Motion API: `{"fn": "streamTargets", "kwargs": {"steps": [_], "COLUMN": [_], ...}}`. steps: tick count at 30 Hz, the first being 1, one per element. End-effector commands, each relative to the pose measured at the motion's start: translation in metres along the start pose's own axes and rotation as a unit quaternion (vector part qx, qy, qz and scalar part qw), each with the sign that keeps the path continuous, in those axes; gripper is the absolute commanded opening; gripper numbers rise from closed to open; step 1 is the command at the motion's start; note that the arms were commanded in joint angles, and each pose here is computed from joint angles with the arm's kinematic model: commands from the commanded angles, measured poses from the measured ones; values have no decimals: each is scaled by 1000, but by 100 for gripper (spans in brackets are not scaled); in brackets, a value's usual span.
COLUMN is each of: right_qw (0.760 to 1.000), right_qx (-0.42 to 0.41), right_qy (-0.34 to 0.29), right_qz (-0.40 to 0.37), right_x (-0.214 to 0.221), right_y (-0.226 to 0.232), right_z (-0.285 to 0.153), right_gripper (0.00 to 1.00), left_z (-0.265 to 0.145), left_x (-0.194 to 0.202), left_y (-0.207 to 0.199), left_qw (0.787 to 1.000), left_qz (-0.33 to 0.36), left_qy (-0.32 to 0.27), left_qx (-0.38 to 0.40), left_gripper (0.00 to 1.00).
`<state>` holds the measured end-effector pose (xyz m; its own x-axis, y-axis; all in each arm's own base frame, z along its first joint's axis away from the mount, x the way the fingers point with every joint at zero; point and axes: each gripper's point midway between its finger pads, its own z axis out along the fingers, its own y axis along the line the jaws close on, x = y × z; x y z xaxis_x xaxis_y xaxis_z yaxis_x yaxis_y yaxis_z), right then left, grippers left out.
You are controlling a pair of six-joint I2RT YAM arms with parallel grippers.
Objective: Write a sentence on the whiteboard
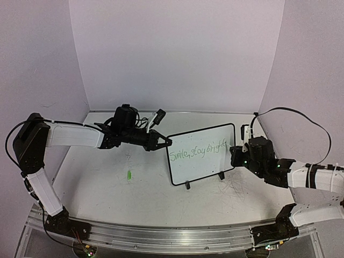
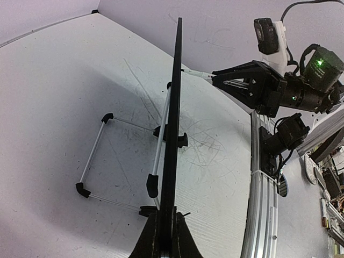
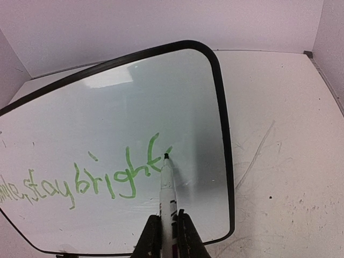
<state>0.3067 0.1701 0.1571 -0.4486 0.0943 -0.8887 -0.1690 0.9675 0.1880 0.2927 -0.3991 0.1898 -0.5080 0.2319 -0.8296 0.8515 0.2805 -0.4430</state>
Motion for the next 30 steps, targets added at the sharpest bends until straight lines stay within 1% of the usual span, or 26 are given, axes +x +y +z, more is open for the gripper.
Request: {"fn": "streamTargets", "kwargs": {"steps": [1,8,20,30], "right_qw": [1000,1000,999,999], "right_qx": [6,10,28,16], "right_qy": [18,28,23,36], "right_qz": [0,2,3,4], "right_x": [11,18,15,21], "right_y": [-4,-7,-12,-9], "right_z": [3,3,2,1], "right_gripper": [0,0,0,0], "left_z": [-5,-5,-5,-5], "left_x": [-11,-11,-10,-11], "left_y": [-10,-10,-10,-10], "left_qw": [1000,1000,1000,1000], "left_qz": [30,30,28,29], "left_qy": [-4,-4,-2,-3], "left_qx": [-1,1,1,1], "left_gripper": [0,0,0,0]}}
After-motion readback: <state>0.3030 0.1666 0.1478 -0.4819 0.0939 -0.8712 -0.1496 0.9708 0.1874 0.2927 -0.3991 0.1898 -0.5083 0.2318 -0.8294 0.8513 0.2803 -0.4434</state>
